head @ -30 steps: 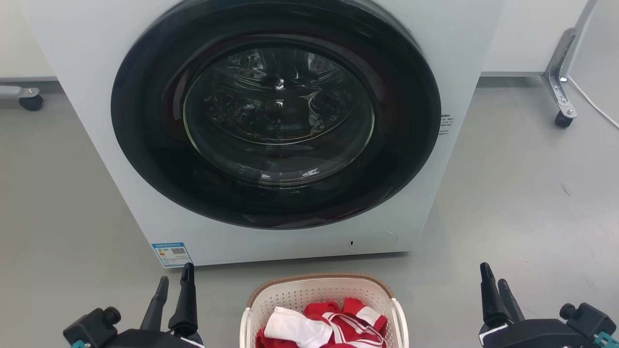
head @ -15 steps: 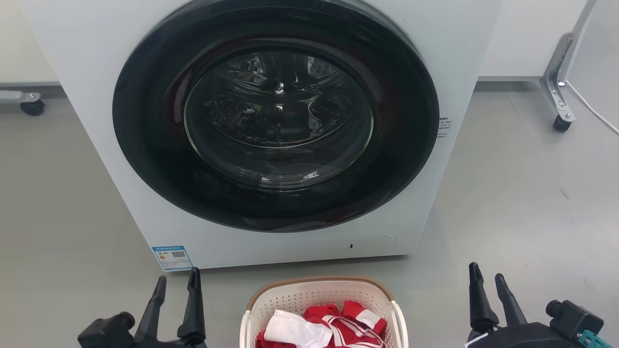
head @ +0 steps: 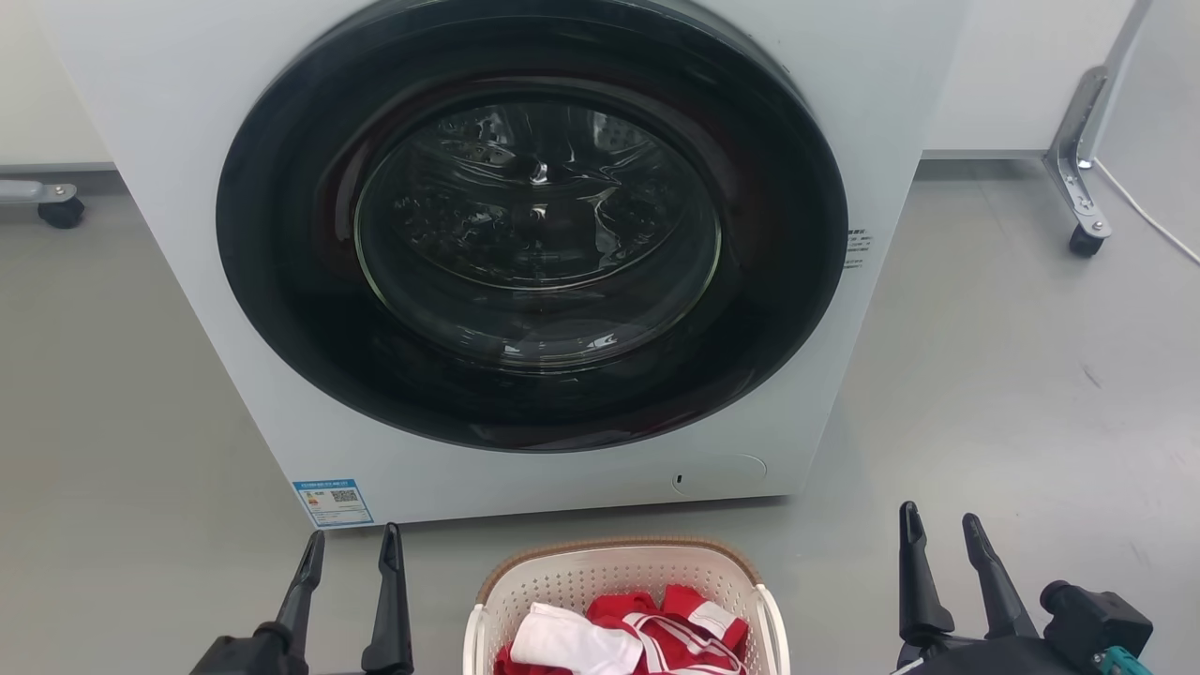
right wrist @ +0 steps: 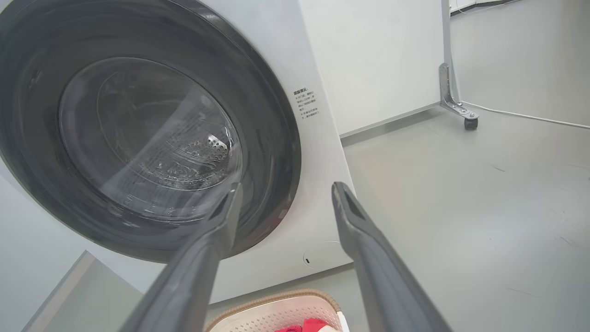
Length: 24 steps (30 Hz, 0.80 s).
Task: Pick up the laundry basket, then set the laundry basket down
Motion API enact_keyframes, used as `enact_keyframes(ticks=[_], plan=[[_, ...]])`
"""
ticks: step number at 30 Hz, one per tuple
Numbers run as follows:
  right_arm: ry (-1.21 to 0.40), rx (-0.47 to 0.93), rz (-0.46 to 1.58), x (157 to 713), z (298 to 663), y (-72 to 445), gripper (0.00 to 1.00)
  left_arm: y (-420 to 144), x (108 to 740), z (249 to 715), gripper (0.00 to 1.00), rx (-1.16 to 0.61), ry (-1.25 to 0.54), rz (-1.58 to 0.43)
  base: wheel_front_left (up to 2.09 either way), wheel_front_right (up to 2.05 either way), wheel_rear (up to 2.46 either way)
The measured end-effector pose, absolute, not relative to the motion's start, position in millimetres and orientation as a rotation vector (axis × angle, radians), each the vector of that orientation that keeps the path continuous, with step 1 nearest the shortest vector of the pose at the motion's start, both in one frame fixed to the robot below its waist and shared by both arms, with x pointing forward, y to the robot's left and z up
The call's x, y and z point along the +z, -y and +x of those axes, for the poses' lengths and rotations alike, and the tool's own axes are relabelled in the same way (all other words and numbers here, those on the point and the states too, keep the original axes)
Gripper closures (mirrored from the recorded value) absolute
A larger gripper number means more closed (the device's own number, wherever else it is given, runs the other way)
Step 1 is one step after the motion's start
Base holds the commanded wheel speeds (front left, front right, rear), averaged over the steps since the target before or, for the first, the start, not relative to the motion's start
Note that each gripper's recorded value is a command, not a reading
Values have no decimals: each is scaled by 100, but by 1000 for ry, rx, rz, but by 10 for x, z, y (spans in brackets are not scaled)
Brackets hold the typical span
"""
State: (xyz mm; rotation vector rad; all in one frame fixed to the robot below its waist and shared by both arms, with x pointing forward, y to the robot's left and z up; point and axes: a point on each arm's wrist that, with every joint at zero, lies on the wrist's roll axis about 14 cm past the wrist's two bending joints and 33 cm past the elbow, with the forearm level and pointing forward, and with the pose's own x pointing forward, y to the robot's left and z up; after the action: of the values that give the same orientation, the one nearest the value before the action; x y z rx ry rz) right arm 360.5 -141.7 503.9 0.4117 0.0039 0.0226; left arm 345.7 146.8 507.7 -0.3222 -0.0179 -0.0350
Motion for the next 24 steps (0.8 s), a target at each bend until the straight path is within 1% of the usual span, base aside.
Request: enact_keyframes(ticks=[19,24], plan=[[130,66,144,5288,3549,1270,0,-1356,5292,3371,0,-61,141,-69,0,0,0],[131,68,134,5288,3552,1267,0,-1359,5289,3376,0,-60,140,-62,0,0,0]])
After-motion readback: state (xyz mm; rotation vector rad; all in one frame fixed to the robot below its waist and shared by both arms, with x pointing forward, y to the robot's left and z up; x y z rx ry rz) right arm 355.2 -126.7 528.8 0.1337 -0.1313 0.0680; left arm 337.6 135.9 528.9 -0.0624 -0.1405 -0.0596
